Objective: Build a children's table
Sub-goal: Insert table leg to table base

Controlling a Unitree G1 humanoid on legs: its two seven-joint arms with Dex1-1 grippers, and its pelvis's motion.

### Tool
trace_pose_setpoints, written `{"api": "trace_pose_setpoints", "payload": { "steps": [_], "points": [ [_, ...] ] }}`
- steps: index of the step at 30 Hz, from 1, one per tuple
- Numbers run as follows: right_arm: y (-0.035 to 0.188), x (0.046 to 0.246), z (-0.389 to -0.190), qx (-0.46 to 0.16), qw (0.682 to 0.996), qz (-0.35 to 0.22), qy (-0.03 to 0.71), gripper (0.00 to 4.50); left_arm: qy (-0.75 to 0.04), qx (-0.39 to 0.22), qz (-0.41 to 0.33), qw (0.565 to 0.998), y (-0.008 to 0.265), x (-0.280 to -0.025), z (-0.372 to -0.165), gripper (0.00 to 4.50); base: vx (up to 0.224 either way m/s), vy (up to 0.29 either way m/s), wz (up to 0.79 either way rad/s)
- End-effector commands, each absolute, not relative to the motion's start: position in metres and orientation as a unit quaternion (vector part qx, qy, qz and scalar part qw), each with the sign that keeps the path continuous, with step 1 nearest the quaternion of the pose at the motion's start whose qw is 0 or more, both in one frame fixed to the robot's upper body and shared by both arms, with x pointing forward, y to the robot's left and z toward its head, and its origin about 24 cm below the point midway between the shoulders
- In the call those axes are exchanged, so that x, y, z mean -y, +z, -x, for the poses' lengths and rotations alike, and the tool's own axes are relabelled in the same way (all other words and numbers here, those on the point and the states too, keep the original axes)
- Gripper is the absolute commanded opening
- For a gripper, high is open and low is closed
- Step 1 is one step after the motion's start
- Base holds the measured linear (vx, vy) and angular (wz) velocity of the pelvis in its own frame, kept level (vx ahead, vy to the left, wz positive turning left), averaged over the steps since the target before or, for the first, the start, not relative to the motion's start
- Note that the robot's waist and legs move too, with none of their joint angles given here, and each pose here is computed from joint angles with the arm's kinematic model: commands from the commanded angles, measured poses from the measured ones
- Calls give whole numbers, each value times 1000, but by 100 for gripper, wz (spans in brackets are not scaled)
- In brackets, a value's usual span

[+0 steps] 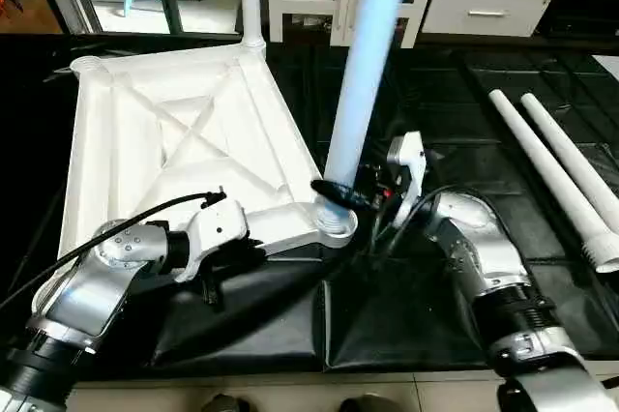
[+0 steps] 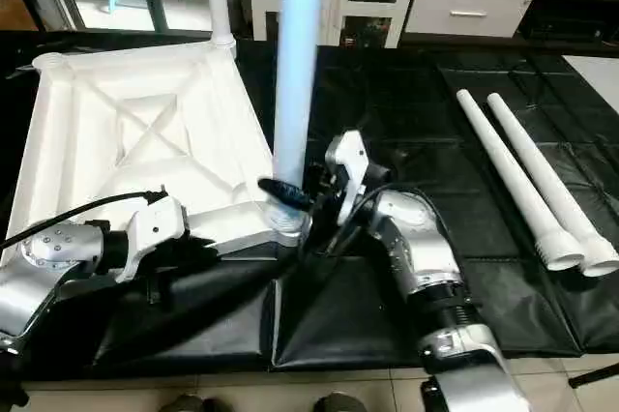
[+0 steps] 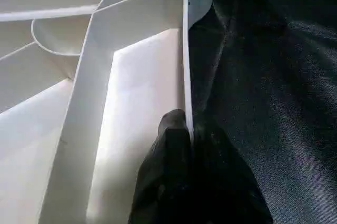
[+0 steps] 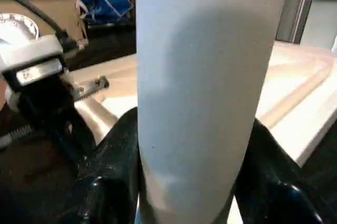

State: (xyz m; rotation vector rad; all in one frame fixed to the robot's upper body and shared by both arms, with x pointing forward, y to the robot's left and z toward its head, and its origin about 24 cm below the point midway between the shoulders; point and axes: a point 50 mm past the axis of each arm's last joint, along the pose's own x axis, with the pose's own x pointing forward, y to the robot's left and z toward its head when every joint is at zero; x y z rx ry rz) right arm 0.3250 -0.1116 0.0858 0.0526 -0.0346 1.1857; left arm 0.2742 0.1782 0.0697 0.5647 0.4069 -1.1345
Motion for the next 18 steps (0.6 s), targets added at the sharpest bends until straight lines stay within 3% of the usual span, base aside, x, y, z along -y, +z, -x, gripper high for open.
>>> {"api": "trace_pose_setpoints", "payload": {
  "steps": [1,7,18],
  "points": [
    [89,114,-328,21,830,-17,557,185,-547,-207,-253,771,55,-169,-269,0,0,0,0],
    [82,117,-331,20,840,-27,541,185,-551,-202,-249,770,57,-169,-269,0,0,0,0],
    [57,119,-328,-32,830,-24,556,185,-554,-201,-249,768,58,-168,-271,0,0,0,0]
  ]
}}
